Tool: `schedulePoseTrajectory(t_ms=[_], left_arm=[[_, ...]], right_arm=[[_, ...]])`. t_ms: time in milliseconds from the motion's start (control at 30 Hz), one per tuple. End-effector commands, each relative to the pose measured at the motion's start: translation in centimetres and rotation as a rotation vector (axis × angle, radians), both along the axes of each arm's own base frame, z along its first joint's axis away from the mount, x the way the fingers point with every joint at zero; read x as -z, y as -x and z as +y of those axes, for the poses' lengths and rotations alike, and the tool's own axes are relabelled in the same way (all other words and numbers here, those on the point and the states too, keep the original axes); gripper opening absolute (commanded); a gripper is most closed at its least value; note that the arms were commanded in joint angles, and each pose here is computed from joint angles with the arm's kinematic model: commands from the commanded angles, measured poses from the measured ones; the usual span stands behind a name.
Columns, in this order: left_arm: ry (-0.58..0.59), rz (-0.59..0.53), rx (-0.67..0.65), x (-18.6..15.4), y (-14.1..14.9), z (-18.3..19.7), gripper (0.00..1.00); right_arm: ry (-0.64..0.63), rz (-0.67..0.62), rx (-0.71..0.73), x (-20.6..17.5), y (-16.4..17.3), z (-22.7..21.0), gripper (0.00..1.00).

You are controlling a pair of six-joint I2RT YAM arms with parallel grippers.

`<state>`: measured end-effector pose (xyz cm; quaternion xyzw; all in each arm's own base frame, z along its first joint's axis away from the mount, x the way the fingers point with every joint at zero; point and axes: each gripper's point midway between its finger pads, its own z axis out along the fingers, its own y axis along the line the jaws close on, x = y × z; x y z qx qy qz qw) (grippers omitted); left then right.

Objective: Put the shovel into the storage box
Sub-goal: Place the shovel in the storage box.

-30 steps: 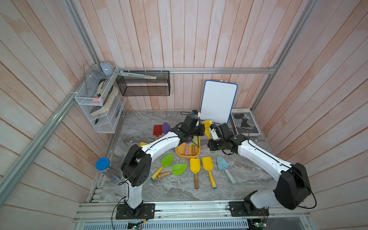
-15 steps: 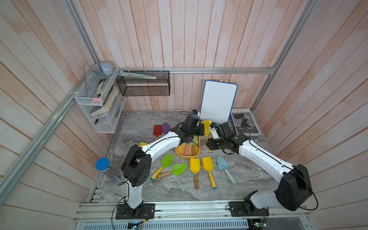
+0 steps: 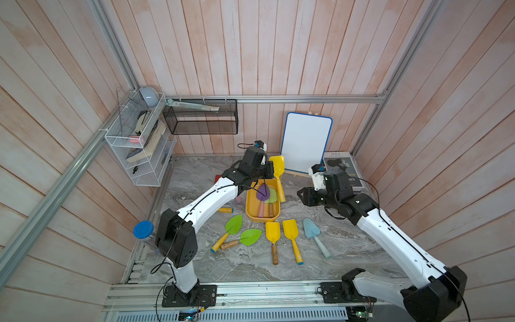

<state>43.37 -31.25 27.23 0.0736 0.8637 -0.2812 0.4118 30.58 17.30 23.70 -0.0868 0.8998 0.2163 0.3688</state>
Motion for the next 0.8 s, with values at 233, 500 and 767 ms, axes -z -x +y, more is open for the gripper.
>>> schedulePoseTrajectory(t_ms=[233, 500, 767], left_arm=[[-0.143, 0.16, 0.048, 6.6, -1.0, 4.8, 0.0], [-0.225, 0.179, 0.077, 9.7, -3.4, 5.0, 0.0], [-0.17, 0.248, 0.125, 12.2, -3.5, 3.3, 0.0]], right_arm=[[-0.054, 0.034, -0.024, 0.9, 0.8, -0.5, 0.48], [-0.048, 0.054, -0.047, 1.9, 1.2, -0.4, 0.48], [-0.04, 0.073, -0.053, 2.7, 1.1, -0.6, 0.47]])
